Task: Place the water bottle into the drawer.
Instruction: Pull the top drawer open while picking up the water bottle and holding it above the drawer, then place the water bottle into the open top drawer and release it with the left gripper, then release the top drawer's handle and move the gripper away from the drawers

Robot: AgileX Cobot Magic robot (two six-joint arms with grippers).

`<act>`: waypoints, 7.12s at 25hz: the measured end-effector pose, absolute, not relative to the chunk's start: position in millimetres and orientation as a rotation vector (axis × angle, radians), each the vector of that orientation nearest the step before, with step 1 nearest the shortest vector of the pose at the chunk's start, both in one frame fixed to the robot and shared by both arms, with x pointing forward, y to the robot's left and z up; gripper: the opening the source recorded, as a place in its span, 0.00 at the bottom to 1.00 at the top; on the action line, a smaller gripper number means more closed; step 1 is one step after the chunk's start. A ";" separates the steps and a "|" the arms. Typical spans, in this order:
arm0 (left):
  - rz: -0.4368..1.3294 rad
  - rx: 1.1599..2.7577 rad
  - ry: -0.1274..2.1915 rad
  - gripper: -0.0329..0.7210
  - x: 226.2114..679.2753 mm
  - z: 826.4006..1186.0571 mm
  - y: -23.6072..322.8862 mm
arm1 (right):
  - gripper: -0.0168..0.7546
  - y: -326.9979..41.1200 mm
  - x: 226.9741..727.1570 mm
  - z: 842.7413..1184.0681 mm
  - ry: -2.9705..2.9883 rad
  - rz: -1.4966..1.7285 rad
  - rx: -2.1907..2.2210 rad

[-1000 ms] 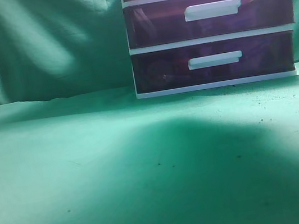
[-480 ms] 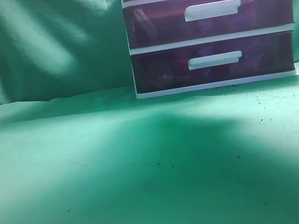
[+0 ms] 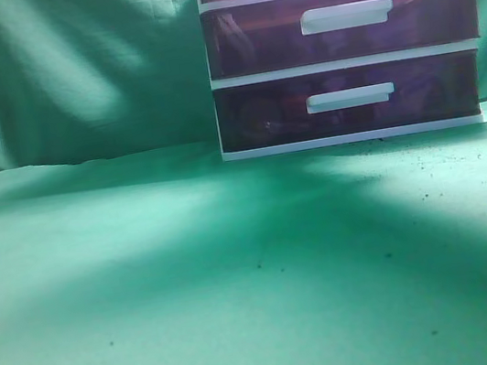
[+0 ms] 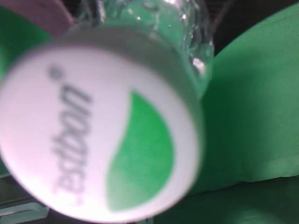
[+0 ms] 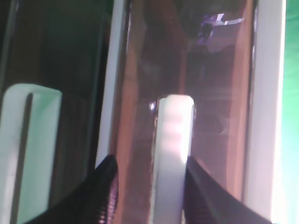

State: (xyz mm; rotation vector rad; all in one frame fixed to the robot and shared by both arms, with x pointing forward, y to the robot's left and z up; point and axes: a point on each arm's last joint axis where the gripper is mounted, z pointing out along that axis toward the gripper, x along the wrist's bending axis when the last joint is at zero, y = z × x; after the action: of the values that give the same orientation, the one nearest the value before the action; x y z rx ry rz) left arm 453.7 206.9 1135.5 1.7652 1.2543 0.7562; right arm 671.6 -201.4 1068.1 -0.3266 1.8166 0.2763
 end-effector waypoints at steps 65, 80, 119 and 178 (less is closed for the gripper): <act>0.853 1.713 0.788 0.44 615.3 1159.8 25.3 | 0.13 -214.7 550.2 1054.1 1.920 0.492 -0.262; 0.655 1.716 1.028 0.91 617.1 1147.7 30.4 | 0.13 -215.1 549.7 1052.5 1.934 0.505 -0.236; 0.999 1.760 1.011 0.04 589.2 1228.9 54.3 | 0.13 -215.3 549.1 1052.2 1.950 0.529 -0.199; 0.755 1.836 0.895 0.04 363.7 1203.7 215.6 | 0.76 -196.6 632.3 1076.3 1.844 0.610 -0.152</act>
State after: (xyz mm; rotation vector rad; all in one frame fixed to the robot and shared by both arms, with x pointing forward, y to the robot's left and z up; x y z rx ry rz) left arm 363.7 215.6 1203.7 1.8360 0.8949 0.7546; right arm 632.3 -196.6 1076.3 -0.1521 1.8444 0.6095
